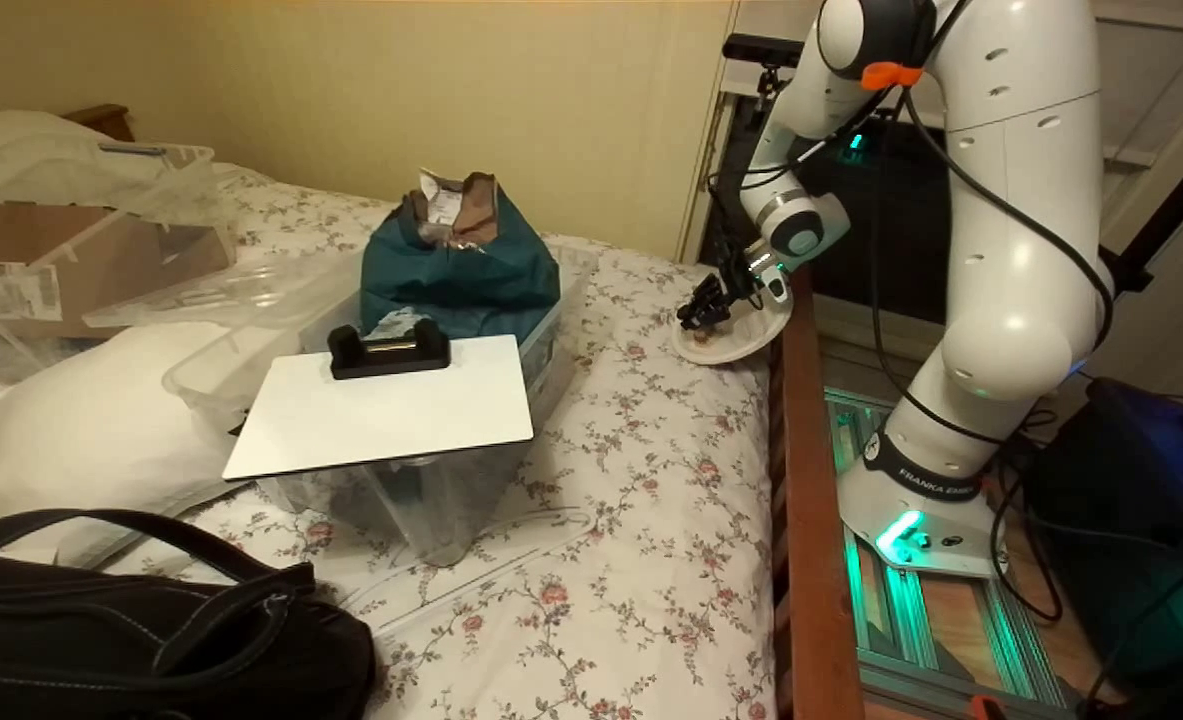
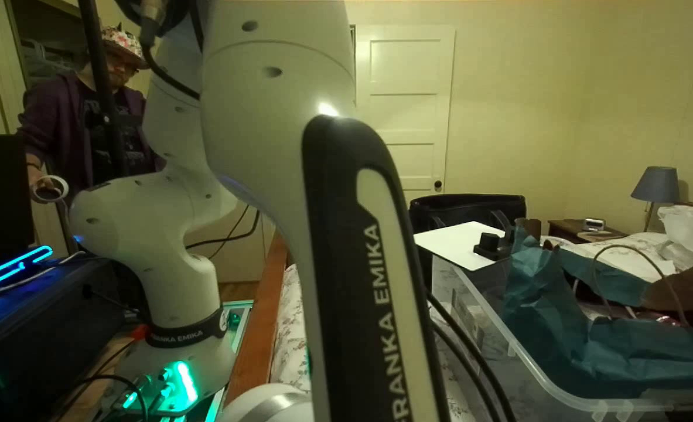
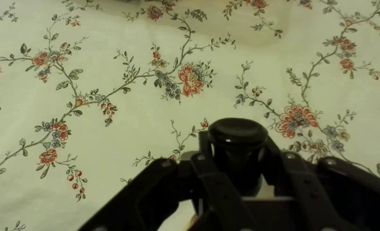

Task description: Rub the brush over the white object

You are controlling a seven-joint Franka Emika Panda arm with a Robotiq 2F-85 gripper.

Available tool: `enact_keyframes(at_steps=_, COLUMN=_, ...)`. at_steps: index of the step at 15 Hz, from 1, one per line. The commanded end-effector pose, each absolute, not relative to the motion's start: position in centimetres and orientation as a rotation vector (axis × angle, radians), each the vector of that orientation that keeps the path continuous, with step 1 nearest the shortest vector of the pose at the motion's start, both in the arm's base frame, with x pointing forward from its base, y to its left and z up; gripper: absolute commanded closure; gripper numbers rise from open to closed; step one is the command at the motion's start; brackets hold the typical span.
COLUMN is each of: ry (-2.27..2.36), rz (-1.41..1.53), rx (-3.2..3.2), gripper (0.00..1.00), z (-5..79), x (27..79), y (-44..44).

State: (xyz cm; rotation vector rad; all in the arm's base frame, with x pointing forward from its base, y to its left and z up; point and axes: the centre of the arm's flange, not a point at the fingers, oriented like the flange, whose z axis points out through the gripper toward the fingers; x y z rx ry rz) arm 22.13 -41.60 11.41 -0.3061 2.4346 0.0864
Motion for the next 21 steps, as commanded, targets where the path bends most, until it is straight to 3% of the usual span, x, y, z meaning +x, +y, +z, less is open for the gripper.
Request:
enact_keyframes(at_steps=1, ry=2.466, rz=0.131, rx=-0.370, gripper=0.87, z=10.3, x=22.5, y=-41.6)
enact_keyframes(at_steps=8, ry=2.455, rz=0.073, rx=-0.418, gripper=0.87, z=13.7, x=19.9, y=-40.6)
enact_keyframes(at_steps=21, ry=2.353, rz=-0.251, rx=-1.239, gripper=0.87, z=16.8, x=28.1, y=-28.9)
